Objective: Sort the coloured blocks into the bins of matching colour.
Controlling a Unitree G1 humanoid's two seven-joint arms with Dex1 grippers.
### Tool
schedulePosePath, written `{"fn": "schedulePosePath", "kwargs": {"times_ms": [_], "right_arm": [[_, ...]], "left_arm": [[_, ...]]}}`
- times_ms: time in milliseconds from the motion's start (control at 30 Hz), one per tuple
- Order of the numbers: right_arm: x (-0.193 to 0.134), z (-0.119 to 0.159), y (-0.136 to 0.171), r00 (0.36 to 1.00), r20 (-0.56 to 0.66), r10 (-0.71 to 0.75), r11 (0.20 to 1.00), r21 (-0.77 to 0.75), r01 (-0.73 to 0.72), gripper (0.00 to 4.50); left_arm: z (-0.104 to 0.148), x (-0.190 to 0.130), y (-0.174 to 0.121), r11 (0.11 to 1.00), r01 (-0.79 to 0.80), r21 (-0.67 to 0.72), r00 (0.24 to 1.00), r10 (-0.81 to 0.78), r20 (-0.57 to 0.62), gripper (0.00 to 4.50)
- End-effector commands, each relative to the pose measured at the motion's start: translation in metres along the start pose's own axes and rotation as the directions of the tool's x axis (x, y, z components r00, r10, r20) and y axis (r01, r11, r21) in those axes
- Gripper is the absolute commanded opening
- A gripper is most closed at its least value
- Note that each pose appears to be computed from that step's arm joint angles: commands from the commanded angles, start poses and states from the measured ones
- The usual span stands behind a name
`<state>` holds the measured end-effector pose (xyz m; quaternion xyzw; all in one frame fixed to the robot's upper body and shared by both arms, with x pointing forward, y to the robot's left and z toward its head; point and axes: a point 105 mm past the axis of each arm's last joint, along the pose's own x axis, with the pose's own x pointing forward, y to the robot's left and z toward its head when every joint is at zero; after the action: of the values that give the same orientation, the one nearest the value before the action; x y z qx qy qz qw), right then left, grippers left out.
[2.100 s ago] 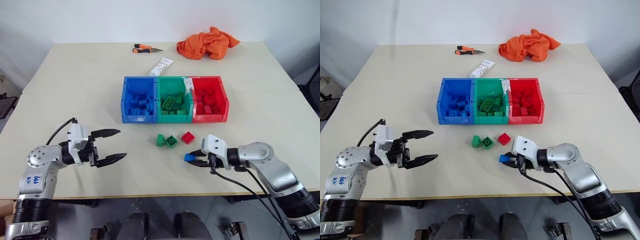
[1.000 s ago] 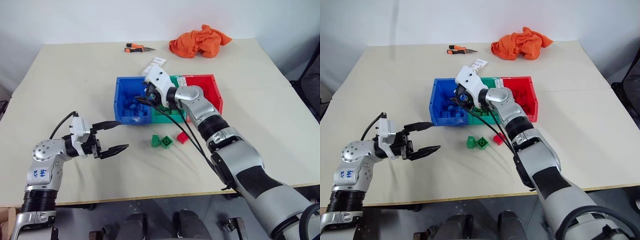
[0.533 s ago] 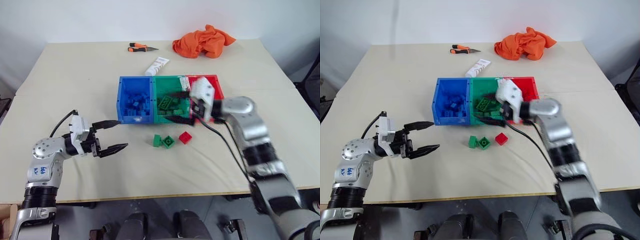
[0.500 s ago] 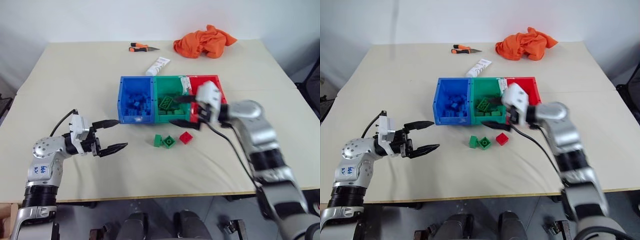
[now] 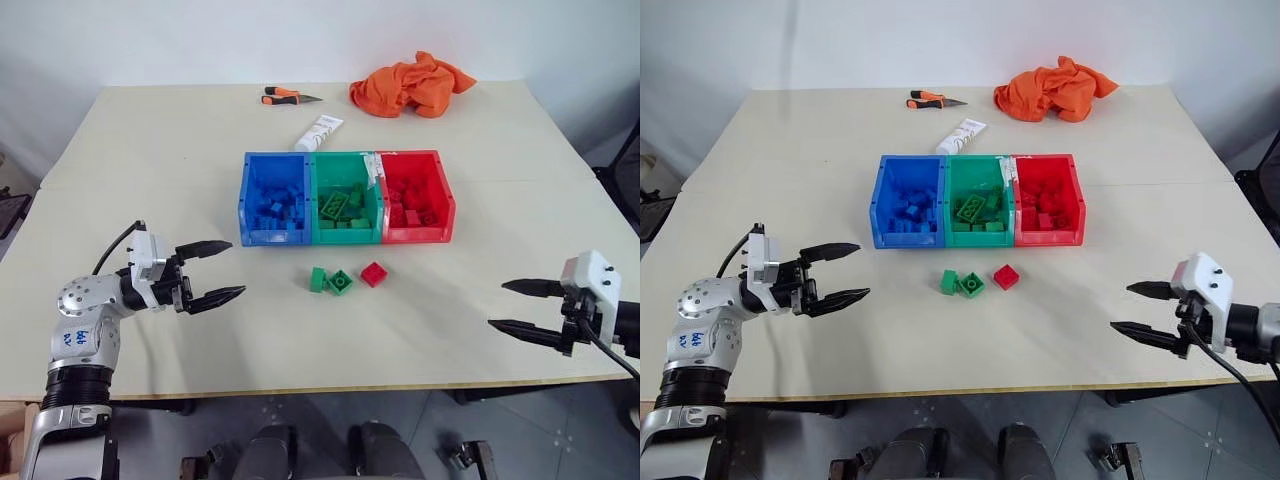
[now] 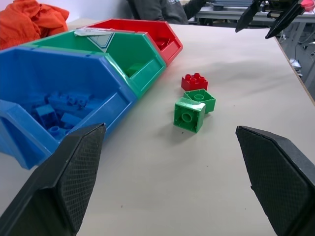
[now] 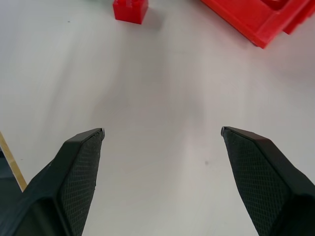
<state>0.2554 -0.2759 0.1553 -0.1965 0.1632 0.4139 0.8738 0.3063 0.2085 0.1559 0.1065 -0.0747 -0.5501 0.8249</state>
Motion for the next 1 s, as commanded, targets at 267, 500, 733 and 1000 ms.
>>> {"fn": "schedulePosePath", "kwargs": {"times_ms": [267,500,733,1000], "right_arm": [[0.074,0.041,0.015,0.991,0.11,0.078,0.992,-0.112,-0.065,3.98],[0.123,0.042,0.018,0.982,0.157,0.1,0.991,-0.101,-0.085,3.98],[0.154,0.045,0.017,0.97,0.213,0.113,0.993,-0.07,-0.1,3.98],[0.172,0.053,0.027,0.953,0.257,0.163,0.986,-0.067,-0.15,3.98]], "left_arm": [[0.012,0.006,-0.002,0.998,0.036,0.05,0.999,-0.038,0.022,4.5],[0.016,0.01,-0.009,0.997,0.049,0.055,0.998,-0.051,0.031,4.5],[0.017,0.007,-0.016,0.998,0.038,0.045,0.999,-0.039,0.031,4.5],[0.017,0.01,-0.02,0.999,0.034,0.04,0.999,-0.035,0.035,4.5]]}}
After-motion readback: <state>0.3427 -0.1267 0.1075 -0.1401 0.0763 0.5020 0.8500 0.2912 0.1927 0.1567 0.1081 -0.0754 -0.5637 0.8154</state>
